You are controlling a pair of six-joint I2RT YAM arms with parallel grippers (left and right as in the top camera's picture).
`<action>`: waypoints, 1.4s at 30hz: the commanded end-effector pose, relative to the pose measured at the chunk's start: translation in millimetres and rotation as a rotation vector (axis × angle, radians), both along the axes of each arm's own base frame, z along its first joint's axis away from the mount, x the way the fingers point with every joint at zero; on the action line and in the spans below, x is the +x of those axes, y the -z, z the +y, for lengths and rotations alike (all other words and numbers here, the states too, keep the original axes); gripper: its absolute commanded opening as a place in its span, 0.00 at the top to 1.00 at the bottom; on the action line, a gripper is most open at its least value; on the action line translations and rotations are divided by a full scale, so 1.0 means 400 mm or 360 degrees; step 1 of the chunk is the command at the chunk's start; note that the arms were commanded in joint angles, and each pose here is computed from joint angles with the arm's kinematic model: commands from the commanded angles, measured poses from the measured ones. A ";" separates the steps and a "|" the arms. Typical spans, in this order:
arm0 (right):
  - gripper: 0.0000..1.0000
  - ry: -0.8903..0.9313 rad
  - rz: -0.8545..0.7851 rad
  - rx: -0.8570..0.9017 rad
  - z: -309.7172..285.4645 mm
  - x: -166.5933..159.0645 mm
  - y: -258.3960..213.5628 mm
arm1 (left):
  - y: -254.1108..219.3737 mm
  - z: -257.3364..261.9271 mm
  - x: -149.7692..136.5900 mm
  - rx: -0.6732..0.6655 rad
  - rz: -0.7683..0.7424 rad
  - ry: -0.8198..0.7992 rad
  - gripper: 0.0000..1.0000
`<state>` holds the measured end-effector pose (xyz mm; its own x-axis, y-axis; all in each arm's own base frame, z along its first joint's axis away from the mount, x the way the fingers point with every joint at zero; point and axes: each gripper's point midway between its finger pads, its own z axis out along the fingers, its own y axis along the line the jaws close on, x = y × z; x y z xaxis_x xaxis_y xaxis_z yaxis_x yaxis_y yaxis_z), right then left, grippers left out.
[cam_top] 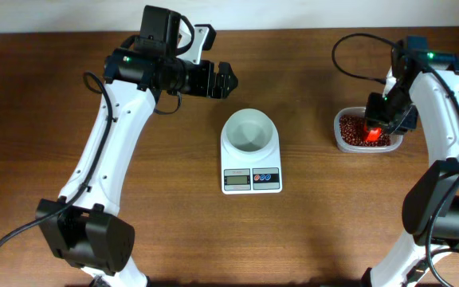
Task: Scoop item into bowl and weigh 50g on scale
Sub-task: 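Move the left gripper to the scale's TARE button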
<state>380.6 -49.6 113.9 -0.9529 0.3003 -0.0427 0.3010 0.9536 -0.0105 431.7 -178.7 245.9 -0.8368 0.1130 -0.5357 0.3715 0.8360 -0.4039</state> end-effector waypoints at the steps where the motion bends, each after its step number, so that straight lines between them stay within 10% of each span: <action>1: 0.67 -0.0002 -0.0019 0.0008 0.007 0.003 -0.003 | -0.029 0.006 -0.006 0.0013 -0.0061 0.0014 0.02; 11: 0.89 0.0002 -0.0030 0.0006 0.004 0.008 -0.004 | -0.029 0.006 -0.006 0.0013 -0.0060 0.0014 0.04; 12: 0.92 0.0002 -0.0030 0.0006 0.004 0.008 -0.004 | -0.029 0.006 -0.006 0.0013 -0.0060 0.0014 0.21; 14: 0.96 -0.0042 -0.0029 0.0004 0.004 0.008 -0.004 | -0.026 0.014 -0.002 0.0041 -0.0066 -0.0007 1.00; 22: 0.96 -0.0065 -0.0035 0.0002 0.004 0.010 -0.004 | -0.044 0.075 -0.134 0.0255 0.0086 -0.0074 1.00; 32: 0.96 -0.0065 -0.0041 0.0001 0.004 0.012 -0.004 | 0.167 -0.204 -0.397 0.0655 0.0156 0.0621 1.00; 42: 0.95 -0.0065 -0.0044 0.0001 0.003 0.014 -0.004 | 0.380 -0.303 -0.377 0.0861 -0.0338 0.0528 1.00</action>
<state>386.3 -49.6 113.9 -0.9603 0.2713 -0.0644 0.2722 0.9622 -0.0045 275.0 -314.0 106.3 -0.6040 0.6326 -0.4848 0.6910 0.7187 0.0770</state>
